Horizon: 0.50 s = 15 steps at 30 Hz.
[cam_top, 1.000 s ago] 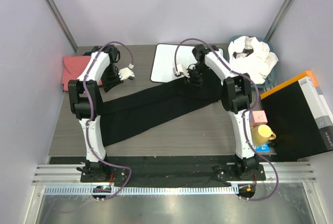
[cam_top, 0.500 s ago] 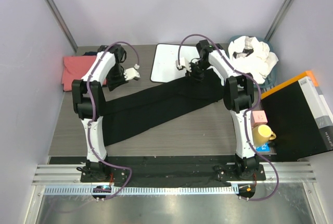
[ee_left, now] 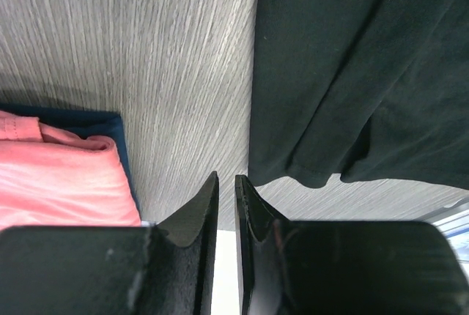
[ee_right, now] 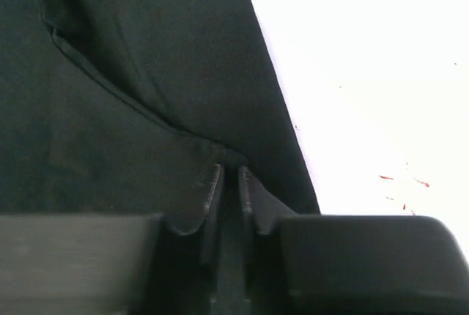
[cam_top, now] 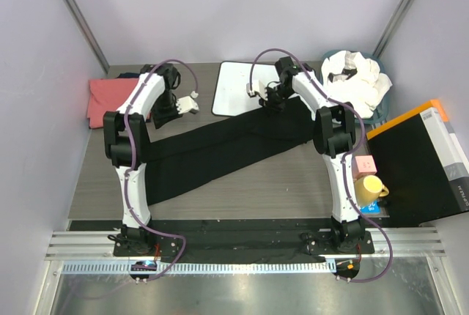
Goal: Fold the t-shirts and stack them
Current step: Fold the other side of the tshirt into a rectangle
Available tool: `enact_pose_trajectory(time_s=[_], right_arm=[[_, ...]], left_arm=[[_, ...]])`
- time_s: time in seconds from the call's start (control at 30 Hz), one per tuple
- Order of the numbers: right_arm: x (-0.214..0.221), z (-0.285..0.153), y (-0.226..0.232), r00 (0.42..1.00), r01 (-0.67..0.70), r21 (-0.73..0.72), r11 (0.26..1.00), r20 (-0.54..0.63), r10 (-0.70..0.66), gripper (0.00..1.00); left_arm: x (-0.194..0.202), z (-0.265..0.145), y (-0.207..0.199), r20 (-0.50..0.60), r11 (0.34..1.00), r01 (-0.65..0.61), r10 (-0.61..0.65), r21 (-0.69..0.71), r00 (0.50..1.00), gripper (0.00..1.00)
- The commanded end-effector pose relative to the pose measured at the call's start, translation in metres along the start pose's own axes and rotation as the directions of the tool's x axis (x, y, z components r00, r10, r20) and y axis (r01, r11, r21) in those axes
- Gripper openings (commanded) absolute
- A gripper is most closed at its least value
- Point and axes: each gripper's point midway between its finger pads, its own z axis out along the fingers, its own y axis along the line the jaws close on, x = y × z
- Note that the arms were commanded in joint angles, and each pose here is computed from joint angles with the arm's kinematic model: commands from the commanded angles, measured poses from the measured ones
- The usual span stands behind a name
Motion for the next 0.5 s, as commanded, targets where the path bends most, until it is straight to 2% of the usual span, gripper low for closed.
enact_pose_trajectory(time_s=[0.0,0.1,0.47], right_arm=[[-0.013,-0.001,-0.008,0.999,0.034,0.018,0.999,0.039,-0.035,0.09],[-0.016,-0.006,-0.006,0.998,0.049,0.016,0.999,0.04,-0.05,0.01],[-0.047,-0.052,0.026,0.993,0.094,-0.041,0.995,0.082,-0.09,0.01]], left_arm=[[0.027,-0.018,-0.055,-0.12,0.974,-0.012,0.04,0.226,0.992,0.14],[0.028,-0.018,-0.054,-0.122,0.975,-0.018,0.046,0.223,0.991,0.14],[0.024,-0.013,-0.05,-0.107,0.975,-0.032,0.056,0.22,0.993,0.13]])
